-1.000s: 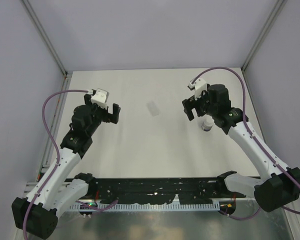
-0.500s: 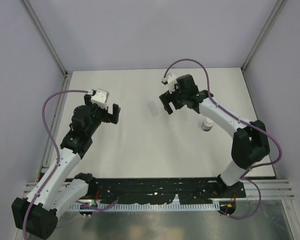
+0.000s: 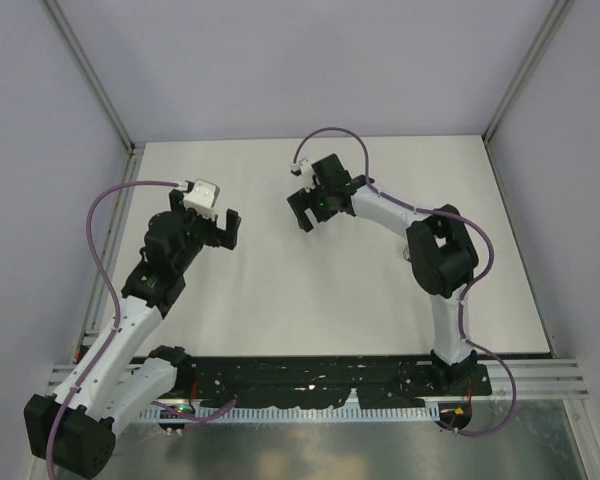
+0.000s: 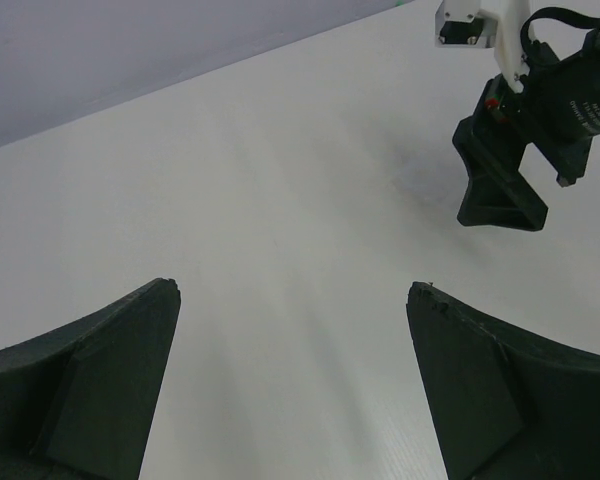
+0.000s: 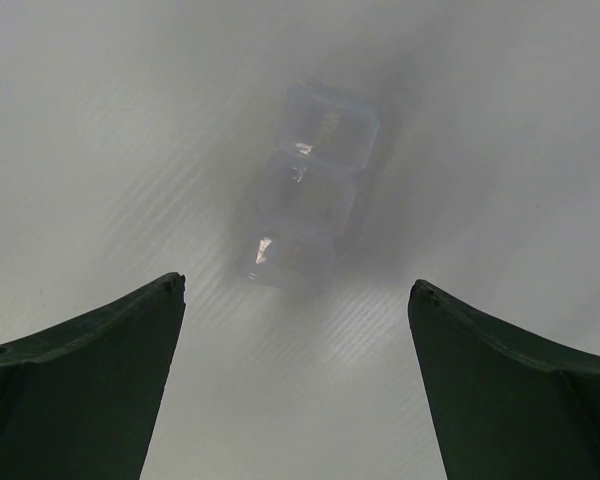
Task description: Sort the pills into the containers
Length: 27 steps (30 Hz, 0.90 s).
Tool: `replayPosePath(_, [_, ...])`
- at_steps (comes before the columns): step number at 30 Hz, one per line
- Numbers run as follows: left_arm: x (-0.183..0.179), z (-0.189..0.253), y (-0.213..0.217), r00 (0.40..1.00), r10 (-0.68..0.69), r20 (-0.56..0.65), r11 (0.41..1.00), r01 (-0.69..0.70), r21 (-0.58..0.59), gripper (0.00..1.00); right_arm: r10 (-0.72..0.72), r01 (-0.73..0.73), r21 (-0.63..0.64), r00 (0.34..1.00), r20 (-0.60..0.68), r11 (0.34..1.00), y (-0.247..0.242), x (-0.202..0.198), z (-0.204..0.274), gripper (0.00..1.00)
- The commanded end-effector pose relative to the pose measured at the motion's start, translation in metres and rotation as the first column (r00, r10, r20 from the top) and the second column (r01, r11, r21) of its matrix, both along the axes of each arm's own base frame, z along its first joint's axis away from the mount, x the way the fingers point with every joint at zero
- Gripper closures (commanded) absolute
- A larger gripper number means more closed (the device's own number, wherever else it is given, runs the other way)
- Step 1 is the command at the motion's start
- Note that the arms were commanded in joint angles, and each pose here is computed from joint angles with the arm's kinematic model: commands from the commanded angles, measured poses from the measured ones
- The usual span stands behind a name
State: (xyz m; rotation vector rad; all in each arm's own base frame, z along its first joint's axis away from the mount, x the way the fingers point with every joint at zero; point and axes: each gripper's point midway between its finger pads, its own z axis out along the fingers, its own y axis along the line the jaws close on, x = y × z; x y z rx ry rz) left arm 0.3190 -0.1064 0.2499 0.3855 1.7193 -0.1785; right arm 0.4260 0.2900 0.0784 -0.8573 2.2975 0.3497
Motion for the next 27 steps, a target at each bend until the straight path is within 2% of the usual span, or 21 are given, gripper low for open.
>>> replayPosePath(1, [0.005,0.01,0.001,0.999,0.009,0.038,1.0,-0.009,-0.015,0.0,-0.032,0.033,0.033,0.999,-0.013,0.999,0.016,0.013,0.003,0.04])
replayPosePath(7, [0.004,0.009,0.001,0.999,0.011,0.038,1.0,-0.01,-0.015,0.0,-0.04,0.039,-0.01,0.997,-0.06,0.999,0.021,0.008,-0.025,0.13])
replayPosePath(18, [0.003,0.009,0.001,0.999,0.012,0.041,1.0,-0.012,-0.015,0.0,-0.051,0.045,-0.098,0.997,-0.065,0.994,0.018,0.001,-0.05,0.37])
replayPosePath(22, [0.004,0.007,0.002,0.999,0.012,0.037,1.0,-0.011,-0.012,0.0,-0.04,0.034,-0.101,0.998,-0.05,0.994,0.017,0.002,-0.045,0.49])
replayPosePath(27, [0.003,0.006,0.0,0.999,0.002,0.036,1.0,-0.002,-0.01,0.01,0.012,-0.014,-0.112,1.0,-0.02,0.994,0.013,-0.004,-0.027,0.69])
